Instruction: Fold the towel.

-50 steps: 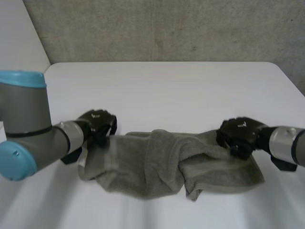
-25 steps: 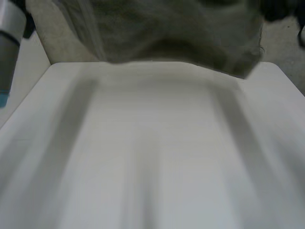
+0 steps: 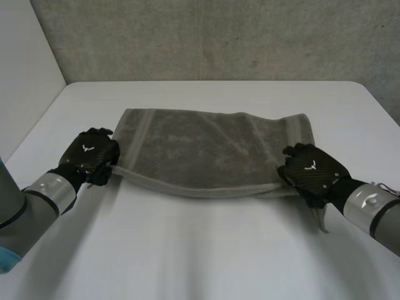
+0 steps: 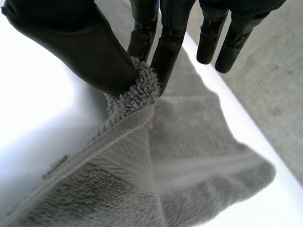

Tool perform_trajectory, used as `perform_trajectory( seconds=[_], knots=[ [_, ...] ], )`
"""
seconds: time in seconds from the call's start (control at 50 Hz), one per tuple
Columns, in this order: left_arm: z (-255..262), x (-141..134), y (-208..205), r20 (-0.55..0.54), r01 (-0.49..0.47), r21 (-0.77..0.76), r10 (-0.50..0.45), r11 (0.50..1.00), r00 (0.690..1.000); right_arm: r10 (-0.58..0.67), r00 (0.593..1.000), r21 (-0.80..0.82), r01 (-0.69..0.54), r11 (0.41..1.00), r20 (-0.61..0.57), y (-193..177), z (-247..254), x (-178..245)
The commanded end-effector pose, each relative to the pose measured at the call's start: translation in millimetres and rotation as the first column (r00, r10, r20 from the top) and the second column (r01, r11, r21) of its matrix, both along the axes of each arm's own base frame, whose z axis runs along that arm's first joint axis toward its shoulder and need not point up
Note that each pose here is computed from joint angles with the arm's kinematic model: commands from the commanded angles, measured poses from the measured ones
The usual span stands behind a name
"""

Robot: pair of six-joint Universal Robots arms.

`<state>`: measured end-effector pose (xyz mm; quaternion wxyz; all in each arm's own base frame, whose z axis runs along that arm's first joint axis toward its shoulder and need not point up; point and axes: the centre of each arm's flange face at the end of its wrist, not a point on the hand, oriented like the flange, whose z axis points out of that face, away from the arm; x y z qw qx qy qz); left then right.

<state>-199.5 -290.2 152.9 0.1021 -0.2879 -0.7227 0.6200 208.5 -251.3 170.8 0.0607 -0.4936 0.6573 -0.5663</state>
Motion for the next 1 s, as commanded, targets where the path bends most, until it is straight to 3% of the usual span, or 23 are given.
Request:
perform_trajectory(
  seconds=[0.02, 0.14, 0.24, 0.4, 0.5, 0.6, 0.84, 1.0],
  knots=[
    [37, 15, 14, -0.006, -0.016, -0.008, 0.016, 1.000, 1.000, -0.035, 0.999, 0.013, 0.035, 0.999, 0.017, 15, 47, -17],
    [77, 30, 34, -0.040, 0.005, -0.013, -0.005, 1.000, 0.999, 0.019, 0.995, -0.013, -0.017, 1.000, 0.101, 33, 100, -26],
    [91, 40, 37, -0.059, 0.000, -0.012, -0.001, 1.000, 0.998, 0.040, 0.991, -0.015, -0.038, 0.999, 0.130, 33, 114, -30],
    [83, 40, 19, -0.072, 0.004, 0.031, -0.002, 1.000, 0.997, -0.020, 0.997, 0.107, 0.012, 0.994, 0.077, -26, 75, -35],
    [60, 17, -14, -0.058, 0.010, 0.096, -0.004, 0.995, 0.998, -0.016, 0.999, 0.098, 0.021, 0.995, -0.051, -47, 51, -16],
    [42, -7, -41, -0.019, -0.009, 0.106, 0.011, 0.994, 1.000, -0.062, 0.993, 0.060, 0.068, 0.996, -0.097, -71, 34, -16],
    [19, -40, -103, -0.020, 0.004, 0.016, -0.004, 1.000, 1.000, -0.150, 0.988, -0.208, 0.157, 0.966, 0.049, -115, 34, 6],
    [-9, -50, -128, -0.013, -0.065, -0.064, 0.064, 0.996, 0.998, -0.100, 0.994, -0.201, 0.109, 0.974, 0.054, -132, 3, 13]
  ],
)
